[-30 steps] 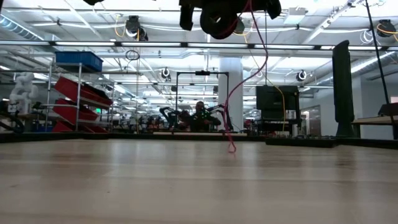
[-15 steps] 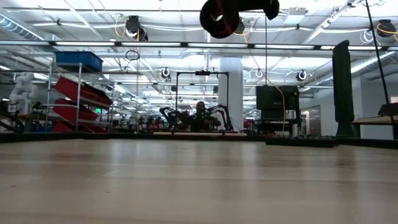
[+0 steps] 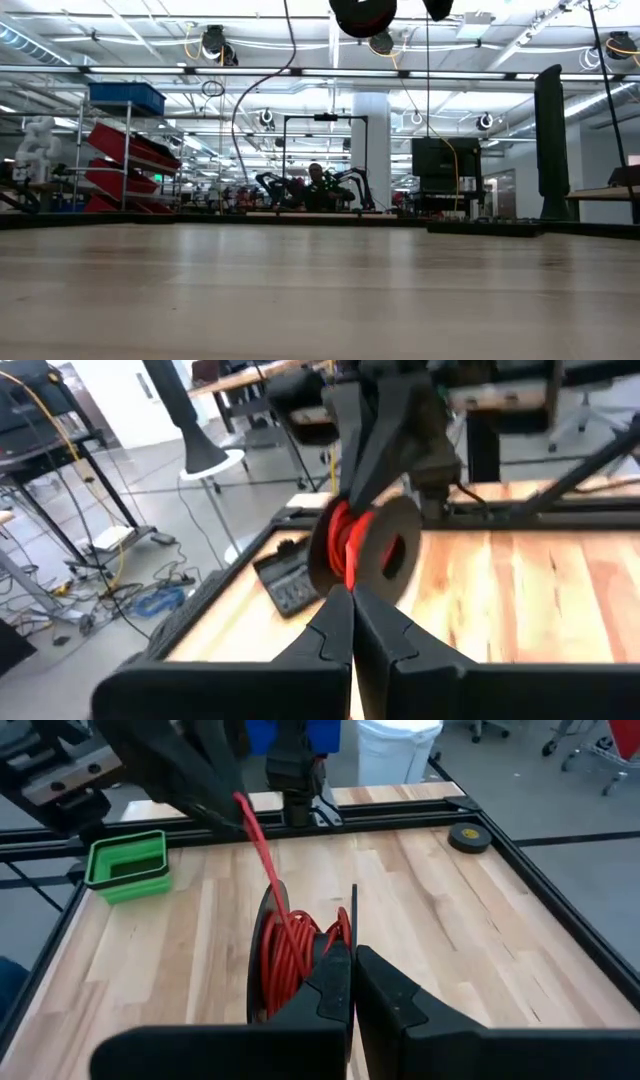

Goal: Coil cords
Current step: Coil the red wire into the spool

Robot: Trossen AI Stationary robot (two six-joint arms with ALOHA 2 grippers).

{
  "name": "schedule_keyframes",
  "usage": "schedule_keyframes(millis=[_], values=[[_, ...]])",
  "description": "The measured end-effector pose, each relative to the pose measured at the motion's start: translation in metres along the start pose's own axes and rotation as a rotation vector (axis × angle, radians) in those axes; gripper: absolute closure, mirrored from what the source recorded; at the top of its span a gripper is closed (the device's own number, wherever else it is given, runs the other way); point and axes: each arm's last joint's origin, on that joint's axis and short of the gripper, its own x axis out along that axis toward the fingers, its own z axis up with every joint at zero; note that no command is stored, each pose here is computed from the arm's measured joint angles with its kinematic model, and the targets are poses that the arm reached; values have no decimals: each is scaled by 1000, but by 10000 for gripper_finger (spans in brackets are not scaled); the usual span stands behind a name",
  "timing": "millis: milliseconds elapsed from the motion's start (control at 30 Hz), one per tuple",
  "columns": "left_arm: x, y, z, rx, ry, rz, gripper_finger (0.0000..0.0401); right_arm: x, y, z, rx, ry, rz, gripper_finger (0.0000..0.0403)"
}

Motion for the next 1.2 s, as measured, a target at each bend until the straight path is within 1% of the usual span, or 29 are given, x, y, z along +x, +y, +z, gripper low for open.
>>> schedule_keyframes(millis=[300,433,600,700,767,867,933,1100,1200], values=[[-9,-16,-16,21,80,-49,401,-2,5,1,-10,-8,46,403],[-13,-18,-21,1,109,-58,401,-5,6,4,-1,-44,57,403],[-15,-20,-27,-29,117,-67,397,-6,10,10,-12,-94,140,403],[-14,-21,-30,-48,125,-73,390,-6,10,12,-17,-118,145,403],[-14,-22,-32,-49,138,-115,385,-6,10,12,-20,-118,144,403],[-15,-25,-33,-19,159,-226,383,-5,9,14,-27,-131,144,403],[-15,-26,-33,-14,167,-282,382,-5,7,15,-25,-143,141,402],[-17,-29,-33,-14,179,-351,381,-5,7,17,-42,-162,139,402],[-19,-31,-34,5,183,-395,381,-5,7,17,-44,-161,138,402]])
